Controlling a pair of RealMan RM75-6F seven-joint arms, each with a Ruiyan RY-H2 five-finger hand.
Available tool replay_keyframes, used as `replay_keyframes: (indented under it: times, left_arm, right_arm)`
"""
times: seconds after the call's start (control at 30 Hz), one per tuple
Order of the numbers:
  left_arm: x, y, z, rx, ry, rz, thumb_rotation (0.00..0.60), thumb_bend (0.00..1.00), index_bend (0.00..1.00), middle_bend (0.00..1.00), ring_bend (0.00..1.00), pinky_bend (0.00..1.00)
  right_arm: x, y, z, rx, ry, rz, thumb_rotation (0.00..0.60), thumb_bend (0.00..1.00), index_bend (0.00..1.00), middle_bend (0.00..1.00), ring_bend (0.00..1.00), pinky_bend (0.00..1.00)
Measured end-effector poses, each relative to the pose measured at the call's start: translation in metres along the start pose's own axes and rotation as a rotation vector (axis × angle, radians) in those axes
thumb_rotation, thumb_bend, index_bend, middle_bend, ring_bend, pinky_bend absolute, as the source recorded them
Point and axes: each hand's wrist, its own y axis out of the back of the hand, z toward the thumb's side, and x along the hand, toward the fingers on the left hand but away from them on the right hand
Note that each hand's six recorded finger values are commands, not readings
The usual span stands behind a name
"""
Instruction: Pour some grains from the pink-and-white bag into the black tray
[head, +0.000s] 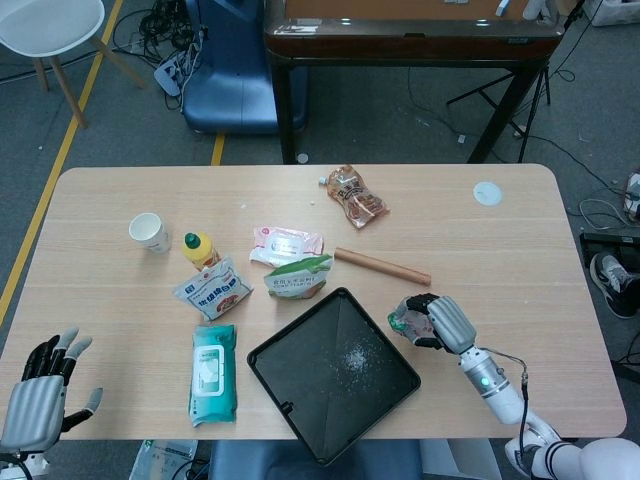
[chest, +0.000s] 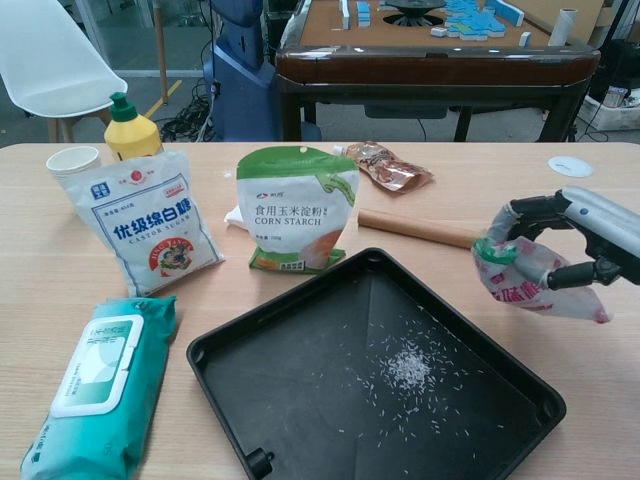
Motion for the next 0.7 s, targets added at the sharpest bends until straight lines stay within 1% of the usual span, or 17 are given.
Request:
replay_keyframes:
  times: [0.1, 0.2, 0.37, 0.63, 0.7]
  left_arm:
    - [0.0, 0.001, 0.0, 0.001, 0.001, 0.002, 0.6, 0.28, 0.16, 0.07, 0.0, 0.04]
    - [0.0, 0.002, 0.001, 0.003, -0.001, 0.005, 0.6, 0.28, 0.16, 0.07, 0.0, 0.04]
    - [-0.001, 0.003, -0.001, 0.005, 0.004, 0.01, 0.6, 0.28, 0.16, 0.07, 0.0, 0.04]
    - [0.001, 0.001, 0.001, 0.002, -0.003, 0.001, 0.6, 0.28, 0.16, 0.07, 0.0, 0.04]
    - [0.001, 0.0, 0.001, 0.002, -0.005, 0.0, 0.6, 0.28, 0.16, 0.07, 0.0, 0.04]
  right_arm:
    - [0.001, -0.008, 0.0, -0.034, 0.012, 0.003, 0.6, 0.41, 0.43, 0.41, 0.4, 0.4]
    - [0.0, -0.016, 0.003, -0.068, 0.034, 0.007, 0.6, 0.38, 0.42, 0.41, 0.4, 0.4]
    - [0.0, -0.022, 0.009, -0.099, 0.072, 0.003, 0.6, 0.38, 0.41, 0.41, 0.4, 0.4]
    - [0.008, -0.021, 0.007, -0.089, 0.075, 0.017, 0.6, 0.38, 0.37, 0.39, 0.37, 0.36]
    - [0.01, -0.019, 0.006, -0.087, 0.077, 0.014, 0.6, 0.38, 0.33, 0.38, 0.35, 0.33]
